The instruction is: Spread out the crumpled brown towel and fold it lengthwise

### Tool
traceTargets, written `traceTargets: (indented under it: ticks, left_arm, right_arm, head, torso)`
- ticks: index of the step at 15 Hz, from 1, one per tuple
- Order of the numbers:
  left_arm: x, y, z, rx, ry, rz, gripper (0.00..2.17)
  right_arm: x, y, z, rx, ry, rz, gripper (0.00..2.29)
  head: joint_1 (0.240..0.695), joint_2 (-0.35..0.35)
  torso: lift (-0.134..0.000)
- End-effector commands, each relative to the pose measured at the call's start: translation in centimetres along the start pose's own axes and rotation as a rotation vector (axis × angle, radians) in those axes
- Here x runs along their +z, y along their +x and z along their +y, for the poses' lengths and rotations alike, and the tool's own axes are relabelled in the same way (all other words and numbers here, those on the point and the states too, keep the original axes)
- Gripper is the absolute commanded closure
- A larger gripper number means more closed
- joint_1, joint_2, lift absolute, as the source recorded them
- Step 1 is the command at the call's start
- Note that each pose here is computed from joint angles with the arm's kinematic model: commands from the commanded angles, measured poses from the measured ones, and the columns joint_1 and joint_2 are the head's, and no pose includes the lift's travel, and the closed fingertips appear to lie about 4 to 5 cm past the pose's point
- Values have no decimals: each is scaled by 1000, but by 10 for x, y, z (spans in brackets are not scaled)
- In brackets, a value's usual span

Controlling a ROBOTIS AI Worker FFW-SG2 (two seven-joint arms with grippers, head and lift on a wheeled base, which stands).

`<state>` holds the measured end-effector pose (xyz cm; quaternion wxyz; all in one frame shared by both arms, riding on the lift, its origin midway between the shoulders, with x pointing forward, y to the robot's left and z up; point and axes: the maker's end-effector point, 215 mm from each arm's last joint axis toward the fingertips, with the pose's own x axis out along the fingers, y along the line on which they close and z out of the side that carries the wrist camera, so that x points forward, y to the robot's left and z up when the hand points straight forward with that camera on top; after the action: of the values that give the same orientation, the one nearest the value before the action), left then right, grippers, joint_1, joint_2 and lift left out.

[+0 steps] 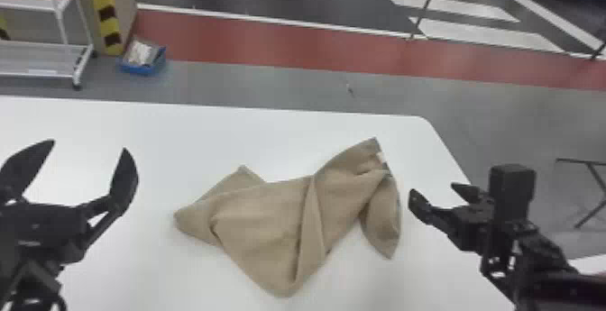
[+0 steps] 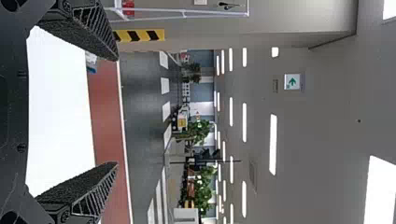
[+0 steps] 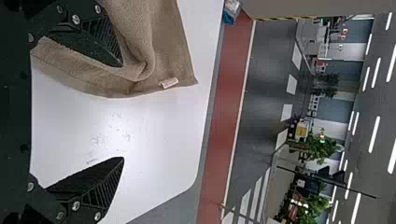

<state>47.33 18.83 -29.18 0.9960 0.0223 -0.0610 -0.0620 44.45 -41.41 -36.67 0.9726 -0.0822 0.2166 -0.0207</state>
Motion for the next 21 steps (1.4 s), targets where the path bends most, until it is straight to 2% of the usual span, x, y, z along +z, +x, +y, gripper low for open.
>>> traceTargets:
  ticks: [1, 4, 8, 16, 20, 21]
  left_arm:
    - [-4, -1, 3, 6, 2, 7, 97]
    - [-6, -2, 2, 8, 0, 11, 97]
    - [-14, 3, -8, -9, -6, 21, 97]
    - [-11, 2, -7, -9, -4, 10, 97]
    - [-11, 2, -7, -8, -6, 10, 97]
    - [-12, 2, -9, -10, -8, 12, 97]
  right_arm:
    - [-7, -7, 14, 38, 5, 10, 194]
    - [-32, -26, 46, 112, 13, 49, 215]
    - [-56, -38, 65, 168, 17, 77, 221]
    - [-80, -31, 83, 230, 36, 107, 289]
    - [-93, -28, 81, 222, 36, 140, 296]
    - [-95, -27, 80, 219, 41, 150, 410]
  head:
    - [695, -270]
    - [695, -253]
    - [695, -222]
    - [695, -217]
    - [695, -211]
    - [695, -212]
  torso:
    - [-124]
    - [-124]
    - [-124]
    - [-124]
    - [-124]
    - [-124]
